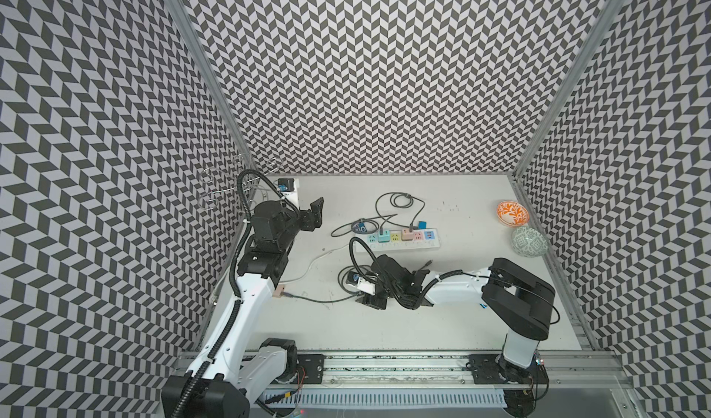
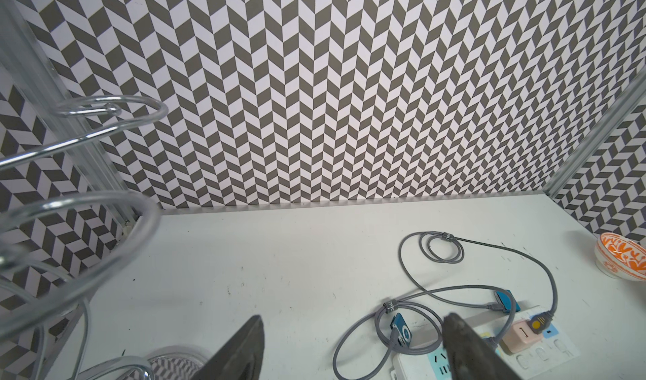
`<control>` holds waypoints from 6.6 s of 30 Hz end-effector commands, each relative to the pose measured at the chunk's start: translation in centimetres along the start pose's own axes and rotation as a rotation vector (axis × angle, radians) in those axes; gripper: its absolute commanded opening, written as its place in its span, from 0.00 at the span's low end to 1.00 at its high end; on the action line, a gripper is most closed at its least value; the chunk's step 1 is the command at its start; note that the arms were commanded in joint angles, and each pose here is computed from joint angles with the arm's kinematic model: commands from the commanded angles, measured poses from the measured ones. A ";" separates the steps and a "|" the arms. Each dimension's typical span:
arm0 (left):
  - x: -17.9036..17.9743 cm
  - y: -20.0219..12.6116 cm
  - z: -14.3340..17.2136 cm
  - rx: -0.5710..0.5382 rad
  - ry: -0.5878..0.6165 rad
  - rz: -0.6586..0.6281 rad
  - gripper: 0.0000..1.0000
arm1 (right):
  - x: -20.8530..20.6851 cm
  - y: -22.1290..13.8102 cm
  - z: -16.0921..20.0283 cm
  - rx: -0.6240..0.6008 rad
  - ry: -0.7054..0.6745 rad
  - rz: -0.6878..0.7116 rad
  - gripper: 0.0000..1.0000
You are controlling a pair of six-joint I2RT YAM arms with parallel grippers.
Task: Charge mp3
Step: Move the charging cable to the center of the board, then pick up the plug from the center of the board.
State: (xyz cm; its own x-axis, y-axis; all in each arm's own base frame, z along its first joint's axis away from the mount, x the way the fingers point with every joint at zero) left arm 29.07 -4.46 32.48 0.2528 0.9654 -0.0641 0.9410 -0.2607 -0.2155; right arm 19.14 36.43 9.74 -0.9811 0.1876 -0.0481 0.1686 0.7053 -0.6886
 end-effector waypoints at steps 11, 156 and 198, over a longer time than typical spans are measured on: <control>0.6 0.3 -1.0 -0.006 0.019 -0.025 0.80 | 0.3 -0.2 3.8 0.109 -0.077 0.063 0.11; -21.0 -0.1 8.5 -0.229 0.594 0.659 0.27 | -5.2 -26.2 -4.7 -0.274 0.741 0.110 0.66; -23.1 -3.0 7.6 -0.438 0.734 0.555 0.27 | -6.9 -22.9 -5.1 -0.211 0.762 -0.104 0.49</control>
State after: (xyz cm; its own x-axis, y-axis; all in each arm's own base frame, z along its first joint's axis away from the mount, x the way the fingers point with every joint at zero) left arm 18.91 -26.05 25.69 0.6602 0.4732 0.5832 0.5988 -0.8004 -0.0284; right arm 22.32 21.95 29.36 -0.6468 0.5248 0.5534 0.1887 0.8131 -0.5507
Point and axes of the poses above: each gripper's point midway between its finger pads, its own y axis out along the fingers, its own x axis along the line the jaws close on, z = x × y, the point moved 8 cm from there along -y, back along the fingers, and after that the axes turned 4 degrees about y, right-handed, at the moved point
